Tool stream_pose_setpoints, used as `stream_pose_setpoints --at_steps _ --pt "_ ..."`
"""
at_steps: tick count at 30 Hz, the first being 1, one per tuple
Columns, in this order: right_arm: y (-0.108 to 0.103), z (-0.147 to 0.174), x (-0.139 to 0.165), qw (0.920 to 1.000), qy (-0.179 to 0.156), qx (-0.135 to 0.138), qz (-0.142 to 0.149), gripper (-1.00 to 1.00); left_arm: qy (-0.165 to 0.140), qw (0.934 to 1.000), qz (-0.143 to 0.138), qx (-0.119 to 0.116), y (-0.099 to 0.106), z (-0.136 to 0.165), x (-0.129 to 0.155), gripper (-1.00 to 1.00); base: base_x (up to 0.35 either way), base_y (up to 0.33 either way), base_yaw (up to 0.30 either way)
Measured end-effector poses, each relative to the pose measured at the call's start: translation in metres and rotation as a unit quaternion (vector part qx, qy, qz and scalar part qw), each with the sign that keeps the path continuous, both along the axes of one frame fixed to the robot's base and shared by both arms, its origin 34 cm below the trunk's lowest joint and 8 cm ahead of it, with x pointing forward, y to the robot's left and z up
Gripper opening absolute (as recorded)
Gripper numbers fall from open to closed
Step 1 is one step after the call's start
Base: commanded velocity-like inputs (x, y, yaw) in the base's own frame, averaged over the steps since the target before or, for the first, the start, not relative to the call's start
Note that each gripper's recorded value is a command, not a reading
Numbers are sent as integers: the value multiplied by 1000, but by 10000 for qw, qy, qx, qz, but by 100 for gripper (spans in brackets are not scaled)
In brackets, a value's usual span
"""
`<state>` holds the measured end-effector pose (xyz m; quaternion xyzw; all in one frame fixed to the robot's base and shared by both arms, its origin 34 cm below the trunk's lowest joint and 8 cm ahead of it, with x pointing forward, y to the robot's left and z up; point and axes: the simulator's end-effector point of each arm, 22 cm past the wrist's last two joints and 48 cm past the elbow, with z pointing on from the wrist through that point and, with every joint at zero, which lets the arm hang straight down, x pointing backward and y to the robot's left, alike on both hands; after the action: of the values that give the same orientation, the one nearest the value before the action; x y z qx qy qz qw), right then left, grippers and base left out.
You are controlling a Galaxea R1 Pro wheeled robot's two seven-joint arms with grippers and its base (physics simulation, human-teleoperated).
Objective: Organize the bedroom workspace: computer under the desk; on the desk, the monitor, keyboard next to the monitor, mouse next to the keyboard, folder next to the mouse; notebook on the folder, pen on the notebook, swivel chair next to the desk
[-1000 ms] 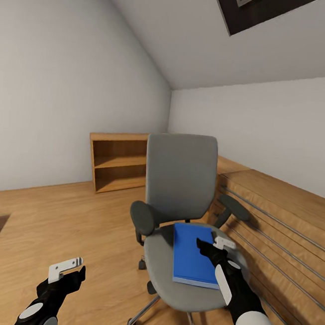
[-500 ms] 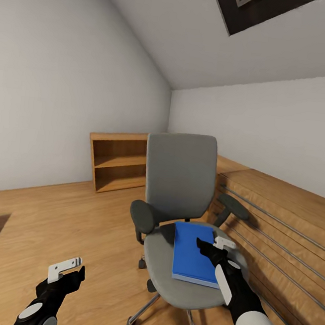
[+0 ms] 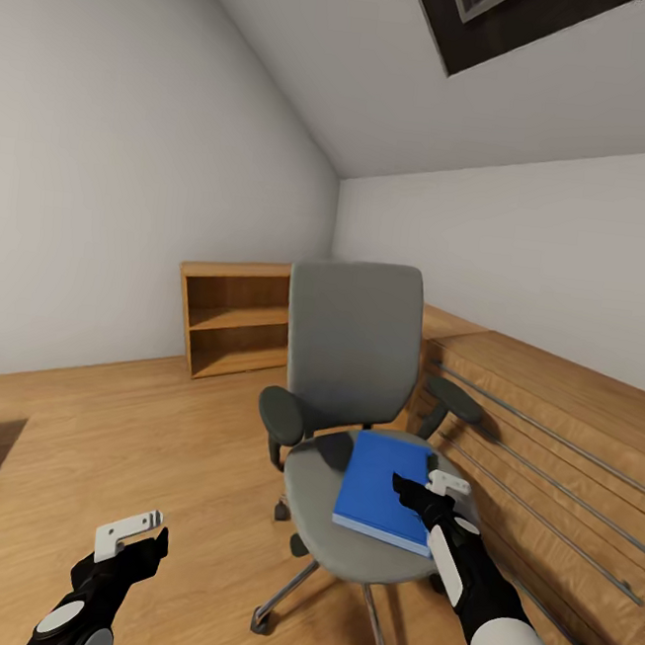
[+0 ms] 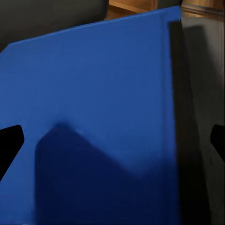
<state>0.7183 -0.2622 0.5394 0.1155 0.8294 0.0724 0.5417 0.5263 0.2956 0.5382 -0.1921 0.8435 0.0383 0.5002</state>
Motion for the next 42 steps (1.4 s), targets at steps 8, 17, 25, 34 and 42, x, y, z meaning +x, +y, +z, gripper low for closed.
stream_pose_setpoints --at_steps 8,17,25,34,42 --pt "0 0 0 10000 -1 0 0 100 2 10000 0 0 0 0 0 100 -136 0 0" --pt "0 0 0 10000 -1 -3 0 100 4 10000 -2 0 0 0 0 100 -173 0 0" --pt "0 9 2 10000 1 -4 4 100 7 10000 -4 1 0 9 2 100 -25 0 0" --pt "0 30 8 10000 -18 -11 7 100 10 10000 -2 2 0 29 7 100 -1 0 0" --pt "-2 62 16 9998 -171 -60 -27 100 9 10000 -3 4 0 46 11 100 0 0 0"
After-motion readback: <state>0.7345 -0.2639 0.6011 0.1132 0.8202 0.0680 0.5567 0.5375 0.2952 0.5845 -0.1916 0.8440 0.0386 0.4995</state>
